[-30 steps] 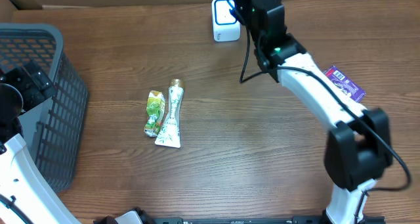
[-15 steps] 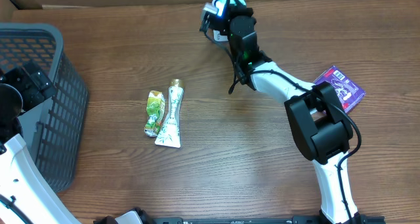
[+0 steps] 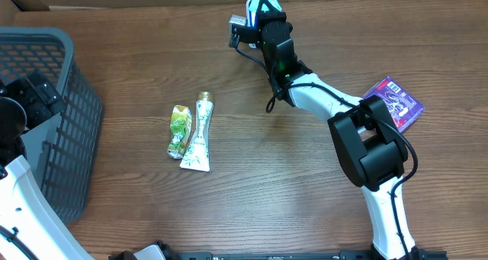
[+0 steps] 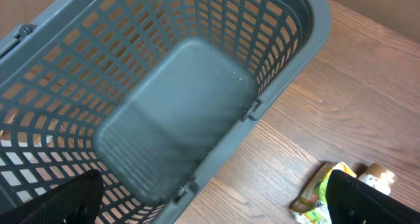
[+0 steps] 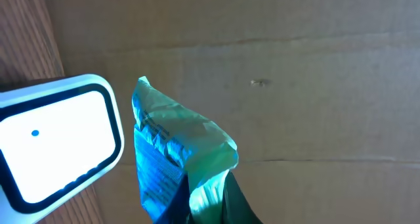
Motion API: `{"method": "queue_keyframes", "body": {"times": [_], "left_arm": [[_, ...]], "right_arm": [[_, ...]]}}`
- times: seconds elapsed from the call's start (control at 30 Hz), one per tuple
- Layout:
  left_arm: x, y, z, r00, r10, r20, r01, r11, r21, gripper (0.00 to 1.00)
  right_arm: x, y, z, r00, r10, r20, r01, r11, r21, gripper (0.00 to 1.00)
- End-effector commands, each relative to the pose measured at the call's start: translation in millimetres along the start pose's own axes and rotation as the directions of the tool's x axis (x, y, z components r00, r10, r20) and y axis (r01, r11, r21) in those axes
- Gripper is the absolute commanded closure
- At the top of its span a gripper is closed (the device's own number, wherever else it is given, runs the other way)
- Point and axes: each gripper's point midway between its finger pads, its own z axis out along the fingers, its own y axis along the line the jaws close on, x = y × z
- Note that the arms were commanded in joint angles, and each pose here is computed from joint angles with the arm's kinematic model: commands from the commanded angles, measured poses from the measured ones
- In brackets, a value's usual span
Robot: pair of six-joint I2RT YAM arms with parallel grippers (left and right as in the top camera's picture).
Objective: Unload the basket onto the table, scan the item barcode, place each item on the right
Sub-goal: 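Hold the wipes pack in front of the scanner window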
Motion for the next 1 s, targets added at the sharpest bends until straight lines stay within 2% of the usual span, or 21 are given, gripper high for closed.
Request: {"method": "queue_keyframes", "body": {"times": [0.0,0.43,0.7,0.97], "left_arm": [[-2.7,1.6,-2.6,1.000,-0.013,0.013,0.013,1.000,-0.005,0.00],[-2.7,1.6,-2.6,1.000,-0.013,0.013,0.013,1.000,-0.005,0.00],[-2.7,1.6,-2.6,1.000,-0.013,0.013,0.013,1.000,-0.005,0.00],[-2.7,1.6,-2.6,1.000,-0.013,0.013,0.013,1.000,-0.005,0.00]], "right_arm": [[7.4,-4.9,2.4,1.000,-0.001,-0.013,0.001,1.000,0.003,0.96],[21.6,18.4,3.8,0.999,-0.001,-0.045,-0.003,0.996,-0.094,0.96],[20.7,14.4,4.1,0.999,0.004,-0.042,-0.007,0.997,-0.077,0.96],[18.8,-7.5,4.9,0.999,0.030,-0.037,-0.030,0.999,0.011,0.96]]}}
